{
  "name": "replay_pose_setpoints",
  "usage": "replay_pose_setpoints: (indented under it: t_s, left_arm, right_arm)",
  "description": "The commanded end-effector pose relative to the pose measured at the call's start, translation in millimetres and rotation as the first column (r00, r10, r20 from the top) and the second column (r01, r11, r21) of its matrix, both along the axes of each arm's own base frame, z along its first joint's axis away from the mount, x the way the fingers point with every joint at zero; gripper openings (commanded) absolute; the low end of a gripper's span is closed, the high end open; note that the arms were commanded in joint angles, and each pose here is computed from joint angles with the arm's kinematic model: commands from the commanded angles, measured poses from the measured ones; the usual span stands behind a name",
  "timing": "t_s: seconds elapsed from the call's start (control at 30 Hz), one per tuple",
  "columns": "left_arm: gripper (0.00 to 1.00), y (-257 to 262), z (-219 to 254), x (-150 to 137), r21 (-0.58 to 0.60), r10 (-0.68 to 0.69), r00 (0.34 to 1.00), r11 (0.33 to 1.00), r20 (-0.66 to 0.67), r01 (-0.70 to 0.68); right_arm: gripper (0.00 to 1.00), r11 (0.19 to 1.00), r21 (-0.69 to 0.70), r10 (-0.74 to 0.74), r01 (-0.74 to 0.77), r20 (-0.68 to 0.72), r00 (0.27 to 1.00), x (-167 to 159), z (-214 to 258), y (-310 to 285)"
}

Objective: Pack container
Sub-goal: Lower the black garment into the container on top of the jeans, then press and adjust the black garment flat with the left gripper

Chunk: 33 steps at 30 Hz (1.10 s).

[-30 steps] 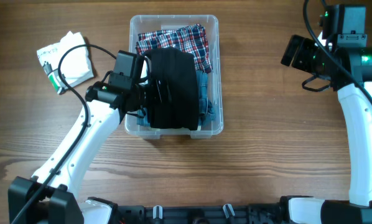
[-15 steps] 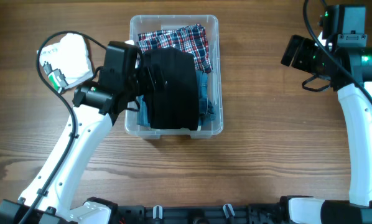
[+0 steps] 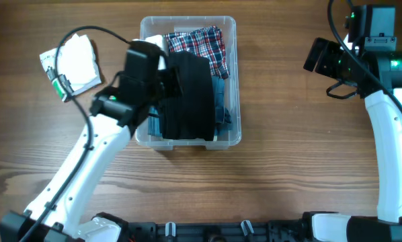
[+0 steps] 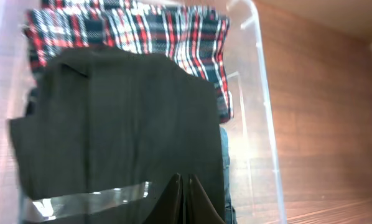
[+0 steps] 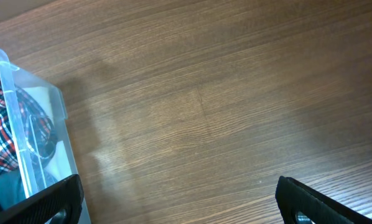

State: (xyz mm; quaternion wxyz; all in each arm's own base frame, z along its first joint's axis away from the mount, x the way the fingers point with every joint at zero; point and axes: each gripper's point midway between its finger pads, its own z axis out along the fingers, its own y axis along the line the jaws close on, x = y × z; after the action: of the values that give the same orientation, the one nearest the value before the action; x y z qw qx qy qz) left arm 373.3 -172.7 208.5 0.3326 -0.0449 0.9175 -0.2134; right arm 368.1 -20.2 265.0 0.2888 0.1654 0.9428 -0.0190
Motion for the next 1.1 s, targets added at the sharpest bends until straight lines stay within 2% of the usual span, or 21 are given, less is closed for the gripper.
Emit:
replay_pose_setpoints:
  t_s: [0.0,0.13,0.23,0.43,0.53,0.67,0.87,0.97,1.07]
  left_arm:
    - [0.04,-2,-28,8,0.122,0.06,0.998,0.991,-0.023,-0.057]
    - [0.04,8,-65,9,0.218,0.109,0.989,0.972,-0.101,-0.085]
    - [0.04,27,-107,8,0.311,0.202,0.961,0.941,-0.191,-0.135]
    - [0.04,31,-175,2,0.396,0.223,0.919,0.915,-0.326,-0.082]
    - [0.04,30,-188,-2,0.407,0.222,0.908,0.911,-0.355,-0.064]
    - [0.04,23,-160,2,0.373,0.203,0.924,0.925,-0.324,-0.072]
    - [0.04,17,-63,10,0.273,0.175,0.97,0.954,-0.169,-0.125]
    - [0.05,18,-23,6,0.216,0.168,0.982,0.965,-0.084,-0.147]
    - [0.05,23,-5,-4,0.199,0.168,0.984,0.968,-0.06,-0.153]
  right_arm:
    - [1.0,1.0,-0.017,-0.001,0.001,0.002,1.0,2,1,-3]
    - [1.0,1.0,-0.016,-0.001,0.001,0.002,1.0,2,1,-2]
    - [1.0,1.0,-0.016,-0.001,0.001,0.002,1.0,2,1,-2]
    - [1.0,1.0,-0.016,0.0,0.0,0.002,1.0,2,1,-2]
    - [1.0,1.0,-0.016,-0.001,0.001,0.002,1.0,2,1,-2]
    - [1.0,1.0,-0.016,-0.001,0.001,0.002,1.0,2,1,-2]
    - [1.0,1.0,-0.017,-0.001,0.001,0.002,1.0,2,1,-3]
    - [1.0,1.0,-0.016,-0.001,0.001,0.002,1.0,2,1,-2]
    - [1.0,1.0,-0.016,-0.001,0.001,0.002,1.0,2,1,-2]
